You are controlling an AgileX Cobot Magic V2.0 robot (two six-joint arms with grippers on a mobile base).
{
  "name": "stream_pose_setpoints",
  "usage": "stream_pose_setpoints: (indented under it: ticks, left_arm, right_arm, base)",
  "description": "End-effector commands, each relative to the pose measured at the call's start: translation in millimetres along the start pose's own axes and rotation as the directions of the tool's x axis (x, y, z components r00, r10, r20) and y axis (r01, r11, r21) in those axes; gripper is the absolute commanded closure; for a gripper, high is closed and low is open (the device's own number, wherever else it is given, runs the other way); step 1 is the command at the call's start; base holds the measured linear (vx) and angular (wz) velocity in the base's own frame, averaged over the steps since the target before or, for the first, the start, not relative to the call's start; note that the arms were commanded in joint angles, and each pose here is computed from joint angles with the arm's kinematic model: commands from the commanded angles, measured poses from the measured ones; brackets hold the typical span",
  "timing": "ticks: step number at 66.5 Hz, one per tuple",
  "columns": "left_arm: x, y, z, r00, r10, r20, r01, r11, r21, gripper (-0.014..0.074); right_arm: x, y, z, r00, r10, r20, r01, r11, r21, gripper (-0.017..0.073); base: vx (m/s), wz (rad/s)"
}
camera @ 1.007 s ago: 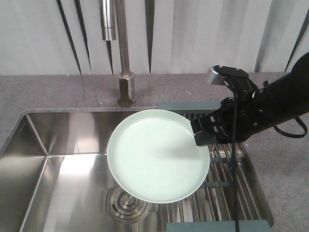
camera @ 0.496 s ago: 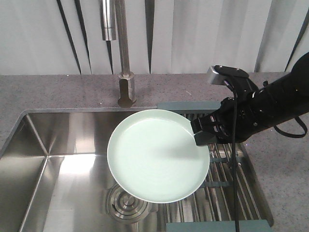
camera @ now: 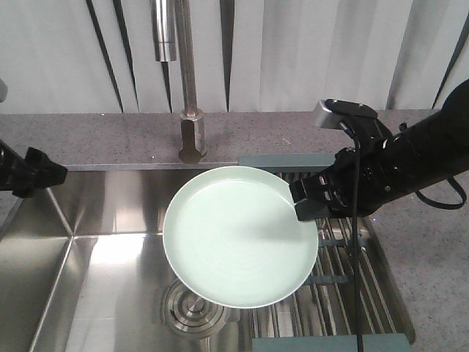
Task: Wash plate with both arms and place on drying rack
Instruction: 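Raise the left gripper and move it toward the faucet handle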
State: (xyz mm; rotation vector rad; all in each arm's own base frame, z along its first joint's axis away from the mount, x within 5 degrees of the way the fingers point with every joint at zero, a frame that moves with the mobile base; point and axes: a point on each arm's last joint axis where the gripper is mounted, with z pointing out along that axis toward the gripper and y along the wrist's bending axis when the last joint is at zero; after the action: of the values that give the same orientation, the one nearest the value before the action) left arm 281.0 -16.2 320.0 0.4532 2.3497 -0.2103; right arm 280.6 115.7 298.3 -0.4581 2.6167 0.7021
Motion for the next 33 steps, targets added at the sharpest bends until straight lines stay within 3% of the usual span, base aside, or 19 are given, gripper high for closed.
stream_pose_setpoints:
  ticks: [1,9,17,26,33]
  left_arm:
    - [-24,-2.9,1,0.99,0.051,0.132,-0.059,0.997,0.052,0.0005]
    - [-32,-1.5,17,0.98,0.104,0.167,-0.123,0.987,0.108,0.0005]
    - [-37,1.2,34,0.962,0.192,0.193,-0.22,0.966,0.137,0.0005]
    - [-43,6.0,55,0.955,0.215,0.204,-0.252,0.951,0.177,0.0005]
    - [-47,8.4,70,0.945,0.252,0.21,-0.297,0.929,0.219,0.0005]
  right_arm:
    - [-7,9.0,-16,0.996,-0.008,0.089,0.01,1.0,-0.021,0.0561]
    - [-7,9.0,-16,0.996,-0.008,0.089,0.01,1.0,-0.021,0.0561]
    - [-7,9.0,-16,0.996,-0.008,0.089,0.01,1.0,-0.021,0.0561]
    - [-7,9.0,-16,0.996,-0.008,0.089,0.01,1.0,-0.021,0.0561]
    - [-7,9.0,-16,0.996,-0.008,0.089,0.01,1.0,-0.021,0.0561]
  base:
    - [0.0,0.0]
    - [0.0,0.0]
    - [0.0,0.0]
    - [0.0,0.0]
    - [0.0,0.0]
